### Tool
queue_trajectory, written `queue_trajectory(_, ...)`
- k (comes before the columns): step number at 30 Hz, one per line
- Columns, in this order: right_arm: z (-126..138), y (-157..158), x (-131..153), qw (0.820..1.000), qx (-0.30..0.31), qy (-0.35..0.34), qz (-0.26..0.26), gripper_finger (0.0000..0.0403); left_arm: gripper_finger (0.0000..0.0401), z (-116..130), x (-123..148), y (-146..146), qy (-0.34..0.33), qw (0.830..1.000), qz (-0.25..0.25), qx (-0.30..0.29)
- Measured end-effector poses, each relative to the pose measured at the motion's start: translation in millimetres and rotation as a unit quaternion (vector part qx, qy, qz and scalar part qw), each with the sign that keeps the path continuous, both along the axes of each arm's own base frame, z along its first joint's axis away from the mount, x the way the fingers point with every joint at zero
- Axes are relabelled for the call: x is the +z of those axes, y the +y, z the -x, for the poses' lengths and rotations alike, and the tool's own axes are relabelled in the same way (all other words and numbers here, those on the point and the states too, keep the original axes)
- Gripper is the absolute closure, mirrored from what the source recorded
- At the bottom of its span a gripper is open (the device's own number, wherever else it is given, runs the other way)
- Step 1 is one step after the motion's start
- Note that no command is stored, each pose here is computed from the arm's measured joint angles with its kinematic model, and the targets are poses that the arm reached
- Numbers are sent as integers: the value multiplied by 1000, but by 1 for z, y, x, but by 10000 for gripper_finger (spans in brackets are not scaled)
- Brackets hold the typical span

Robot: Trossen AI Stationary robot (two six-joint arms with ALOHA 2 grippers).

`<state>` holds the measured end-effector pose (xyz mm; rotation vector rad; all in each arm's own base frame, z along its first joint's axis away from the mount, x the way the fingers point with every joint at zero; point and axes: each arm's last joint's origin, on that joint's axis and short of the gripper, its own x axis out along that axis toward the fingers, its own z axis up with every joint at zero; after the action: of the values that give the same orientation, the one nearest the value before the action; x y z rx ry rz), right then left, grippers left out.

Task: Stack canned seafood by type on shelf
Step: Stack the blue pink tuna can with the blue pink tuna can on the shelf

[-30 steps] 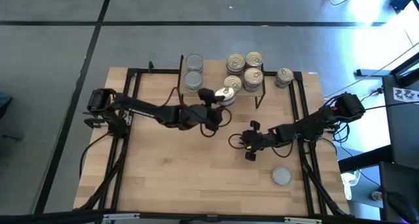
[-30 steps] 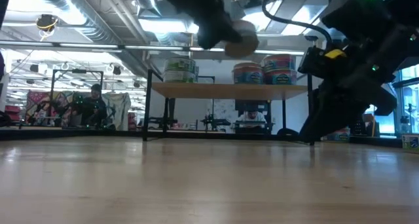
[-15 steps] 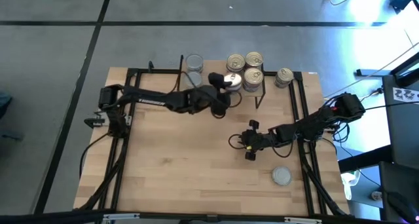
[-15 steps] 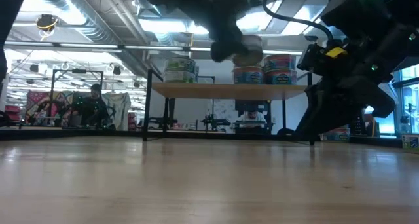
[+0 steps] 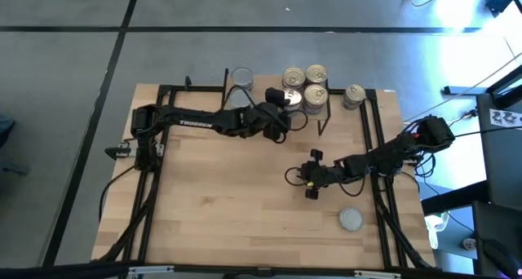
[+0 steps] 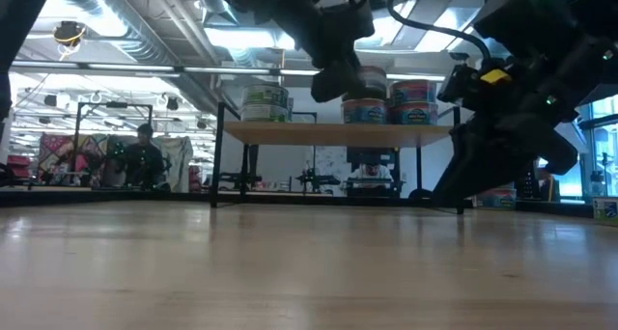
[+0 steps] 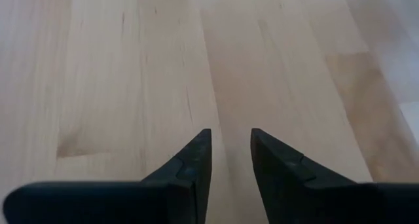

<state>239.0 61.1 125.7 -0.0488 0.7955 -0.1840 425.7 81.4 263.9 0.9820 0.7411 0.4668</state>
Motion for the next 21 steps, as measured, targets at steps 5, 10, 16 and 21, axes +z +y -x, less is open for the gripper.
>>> queue_trajectory(5,0,0,0,1000,-1,-2,0,297,207,1,0,7,-2,1000,5,8)
queue_trajectory(10,0,0,0,1000,-1,-2,0,297,182,2,-1,11,-6,1000,11,16)
queue_trajectory(16,0,0,0,1000,-2,-3,-1,297,127,3,0,10,-25,999,31,26)
queue_trajectory(21,-1,0,1,1000,-2,-5,-2,297,115,2,4,8,-52,997,54,35)
